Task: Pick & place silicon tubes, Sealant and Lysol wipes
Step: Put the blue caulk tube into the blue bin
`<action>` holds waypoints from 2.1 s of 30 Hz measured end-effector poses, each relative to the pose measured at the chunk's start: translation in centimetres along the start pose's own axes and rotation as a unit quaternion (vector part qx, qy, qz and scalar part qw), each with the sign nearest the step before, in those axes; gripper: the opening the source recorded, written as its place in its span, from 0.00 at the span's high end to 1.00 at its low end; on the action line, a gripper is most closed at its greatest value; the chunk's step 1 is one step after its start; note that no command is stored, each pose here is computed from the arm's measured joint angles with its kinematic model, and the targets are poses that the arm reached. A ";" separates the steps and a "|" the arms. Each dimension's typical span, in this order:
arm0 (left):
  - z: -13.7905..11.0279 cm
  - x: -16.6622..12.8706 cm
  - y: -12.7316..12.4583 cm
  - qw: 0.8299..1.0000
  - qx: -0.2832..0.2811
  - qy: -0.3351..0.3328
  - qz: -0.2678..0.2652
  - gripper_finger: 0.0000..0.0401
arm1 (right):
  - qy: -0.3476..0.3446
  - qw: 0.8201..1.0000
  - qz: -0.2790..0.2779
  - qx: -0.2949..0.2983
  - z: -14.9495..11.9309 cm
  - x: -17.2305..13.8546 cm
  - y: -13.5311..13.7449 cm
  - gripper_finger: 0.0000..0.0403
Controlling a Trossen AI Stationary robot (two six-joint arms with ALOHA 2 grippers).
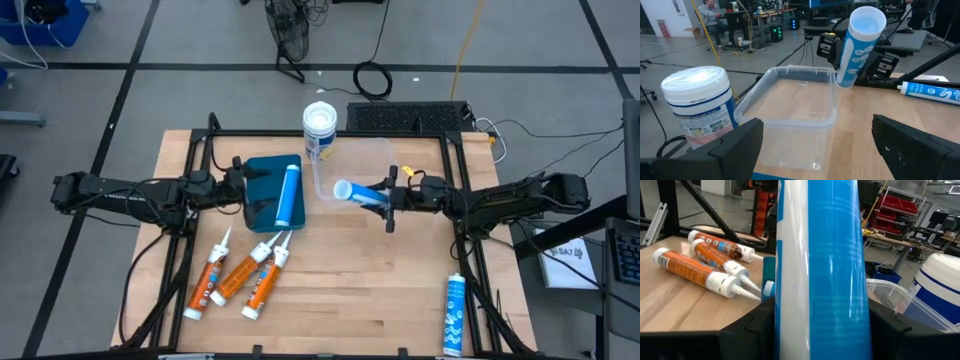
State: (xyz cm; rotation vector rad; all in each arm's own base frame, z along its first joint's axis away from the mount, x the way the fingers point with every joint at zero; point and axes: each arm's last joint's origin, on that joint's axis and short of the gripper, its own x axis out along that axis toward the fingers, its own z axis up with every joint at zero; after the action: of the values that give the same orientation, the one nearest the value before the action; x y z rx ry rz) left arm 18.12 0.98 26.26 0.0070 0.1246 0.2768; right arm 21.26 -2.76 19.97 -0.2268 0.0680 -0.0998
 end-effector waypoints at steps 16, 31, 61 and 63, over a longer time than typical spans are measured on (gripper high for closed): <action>0.2 0.0 0.0 1.000 -0.018 -0.008 0.000 0.09 | -0.007 1.000 -0.003 0.020 0.1 0.0 0.0 0.50; -0.5 0.7 0.2 1.000 -0.015 0.000 0.009 0.09 | -0.043 0.998 -0.008 0.035 0.4 0.5 -0.1 0.50; -1.4 5.7 -2.3 0.990 0.014 -0.097 -0.106 0.09 | -0.080 0.989 0.123 0.005 2.3 14.5 -0.8 0.50; -1.2 5.8 -2.6 0.987 0.019 -0.113 -0.112 0.09 | -0.080 0.989 0.125 0.006 2.2 15.1 -0.7 0.50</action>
State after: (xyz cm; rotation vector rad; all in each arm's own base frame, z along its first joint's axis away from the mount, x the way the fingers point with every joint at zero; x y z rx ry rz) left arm 24.18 0.02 24.30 0.0615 -0.0955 0.0485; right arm 36.36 -4.61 21.40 -0.2112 -0.0632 0.1678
